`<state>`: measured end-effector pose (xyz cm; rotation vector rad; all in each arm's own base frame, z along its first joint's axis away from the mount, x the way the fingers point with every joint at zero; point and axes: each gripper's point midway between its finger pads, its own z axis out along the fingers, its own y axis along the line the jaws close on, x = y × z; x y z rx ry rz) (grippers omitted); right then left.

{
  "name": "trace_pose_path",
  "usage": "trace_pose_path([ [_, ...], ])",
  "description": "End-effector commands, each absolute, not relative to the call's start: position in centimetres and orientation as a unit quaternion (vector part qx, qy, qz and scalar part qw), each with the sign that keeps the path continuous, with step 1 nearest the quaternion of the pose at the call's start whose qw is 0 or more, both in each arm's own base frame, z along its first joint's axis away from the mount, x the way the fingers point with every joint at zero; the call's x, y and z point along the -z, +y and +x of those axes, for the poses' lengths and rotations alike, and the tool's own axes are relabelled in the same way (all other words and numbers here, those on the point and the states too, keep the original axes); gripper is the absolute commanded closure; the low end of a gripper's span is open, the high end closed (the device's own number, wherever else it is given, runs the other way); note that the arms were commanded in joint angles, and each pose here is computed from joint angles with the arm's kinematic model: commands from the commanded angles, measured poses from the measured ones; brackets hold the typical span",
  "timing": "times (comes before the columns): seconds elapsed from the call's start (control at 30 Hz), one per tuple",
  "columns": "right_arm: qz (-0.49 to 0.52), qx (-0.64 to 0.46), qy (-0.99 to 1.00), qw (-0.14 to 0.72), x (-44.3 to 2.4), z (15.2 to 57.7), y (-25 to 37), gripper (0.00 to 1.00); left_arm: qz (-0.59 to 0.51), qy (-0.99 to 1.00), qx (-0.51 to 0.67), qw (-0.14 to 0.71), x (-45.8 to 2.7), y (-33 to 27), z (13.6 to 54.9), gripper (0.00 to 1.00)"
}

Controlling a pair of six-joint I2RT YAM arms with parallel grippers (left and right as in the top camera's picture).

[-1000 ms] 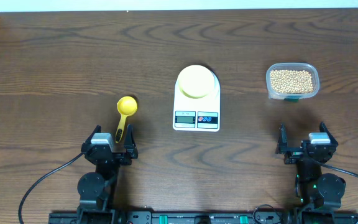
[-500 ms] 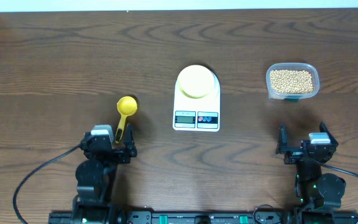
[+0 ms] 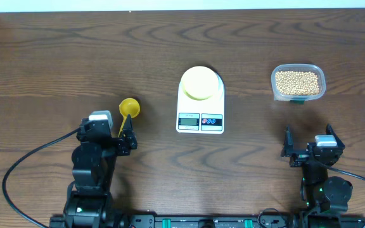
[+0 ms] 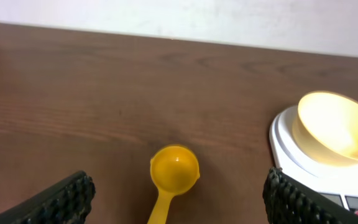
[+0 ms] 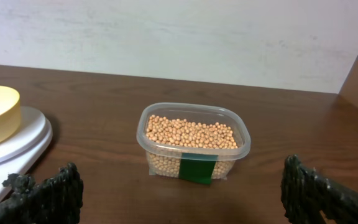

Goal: Scoop item into bowl and weigh 50g on scale
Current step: 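Move the left gripper forward over the yellow scoop handle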

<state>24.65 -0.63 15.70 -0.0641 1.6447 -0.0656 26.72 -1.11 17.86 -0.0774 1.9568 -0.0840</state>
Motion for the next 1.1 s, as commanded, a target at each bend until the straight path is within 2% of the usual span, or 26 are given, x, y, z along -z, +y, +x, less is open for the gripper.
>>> trace_pose_path([
  [0.0,-0.022,0.028,0.732,0.680,-15.7,24.6,-0.7,0.01,-0.040,0.828,0.028,0.559,-19.5,-0.7,26.9,0.11],
  [0.6,-0.022,0.028,0.732,0.680,-15.7,24.6,-0.7,0.01,-0.040,0.857,0.023,0.513,-22.0,-0.7,27.1,0.11],
  [1.07,-0.022,0.028,0.732,0.680,-15.7,24.6,-0.7,0.01,-0.040,0.894,0.015,0.446,-21.7,-0.7,28.1,0.11],
])
